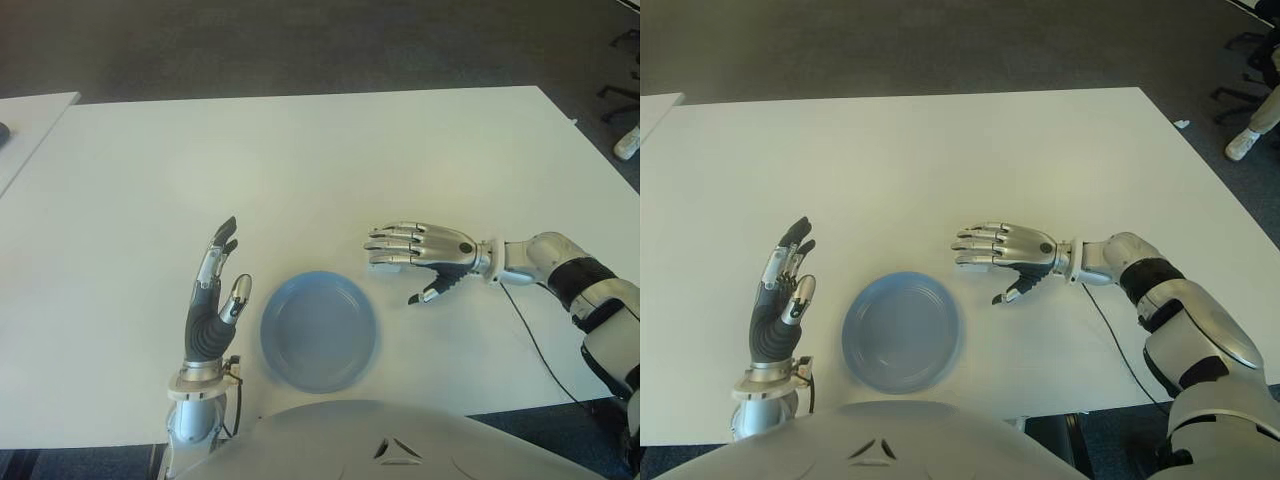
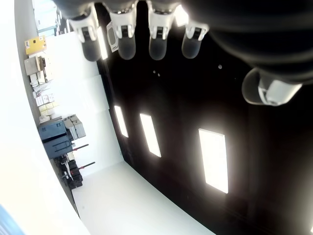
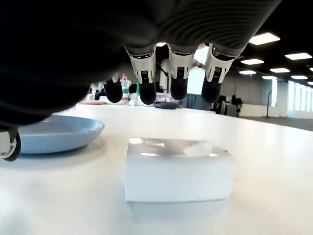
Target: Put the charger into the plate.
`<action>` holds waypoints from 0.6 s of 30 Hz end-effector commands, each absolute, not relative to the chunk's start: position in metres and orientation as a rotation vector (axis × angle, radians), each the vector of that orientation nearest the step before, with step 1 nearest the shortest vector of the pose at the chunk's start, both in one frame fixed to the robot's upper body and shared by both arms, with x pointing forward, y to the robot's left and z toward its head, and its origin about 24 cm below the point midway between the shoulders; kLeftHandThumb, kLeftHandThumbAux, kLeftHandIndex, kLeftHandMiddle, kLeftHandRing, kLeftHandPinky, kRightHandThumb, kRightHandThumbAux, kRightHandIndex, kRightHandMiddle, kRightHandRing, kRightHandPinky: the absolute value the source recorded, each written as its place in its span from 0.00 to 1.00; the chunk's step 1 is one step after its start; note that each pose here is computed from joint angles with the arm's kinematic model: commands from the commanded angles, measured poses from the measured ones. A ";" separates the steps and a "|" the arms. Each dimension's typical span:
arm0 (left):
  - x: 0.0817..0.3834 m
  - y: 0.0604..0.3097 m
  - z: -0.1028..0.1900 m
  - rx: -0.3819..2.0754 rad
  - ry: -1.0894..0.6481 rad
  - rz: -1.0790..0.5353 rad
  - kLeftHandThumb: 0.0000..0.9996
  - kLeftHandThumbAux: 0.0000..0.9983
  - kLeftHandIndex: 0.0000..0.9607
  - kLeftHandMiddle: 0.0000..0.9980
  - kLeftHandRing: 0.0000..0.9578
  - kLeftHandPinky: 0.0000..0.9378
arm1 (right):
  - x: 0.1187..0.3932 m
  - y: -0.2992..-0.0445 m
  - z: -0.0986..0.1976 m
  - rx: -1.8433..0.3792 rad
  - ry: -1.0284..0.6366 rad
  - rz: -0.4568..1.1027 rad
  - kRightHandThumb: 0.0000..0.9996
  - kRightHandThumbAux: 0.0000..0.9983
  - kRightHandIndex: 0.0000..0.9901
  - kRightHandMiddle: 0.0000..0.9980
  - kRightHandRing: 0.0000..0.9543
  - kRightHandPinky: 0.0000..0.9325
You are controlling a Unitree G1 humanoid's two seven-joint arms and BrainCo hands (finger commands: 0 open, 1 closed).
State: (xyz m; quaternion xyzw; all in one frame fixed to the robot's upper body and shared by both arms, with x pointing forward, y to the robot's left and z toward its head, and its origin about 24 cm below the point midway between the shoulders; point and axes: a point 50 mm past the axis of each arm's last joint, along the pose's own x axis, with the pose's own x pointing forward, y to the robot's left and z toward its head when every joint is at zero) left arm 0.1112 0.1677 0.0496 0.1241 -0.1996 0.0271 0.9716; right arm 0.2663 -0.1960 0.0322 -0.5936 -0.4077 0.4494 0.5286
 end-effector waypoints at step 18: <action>0.095 0.170 0.054 0.261 -0.353 0.081 0.34 0.31 0.08 0.07 0.05 0.03 | 0.271 -0.181 0.020 -1.388 -1.015 1.054 0.29 0.30 0.00 0.00 0.00 0.04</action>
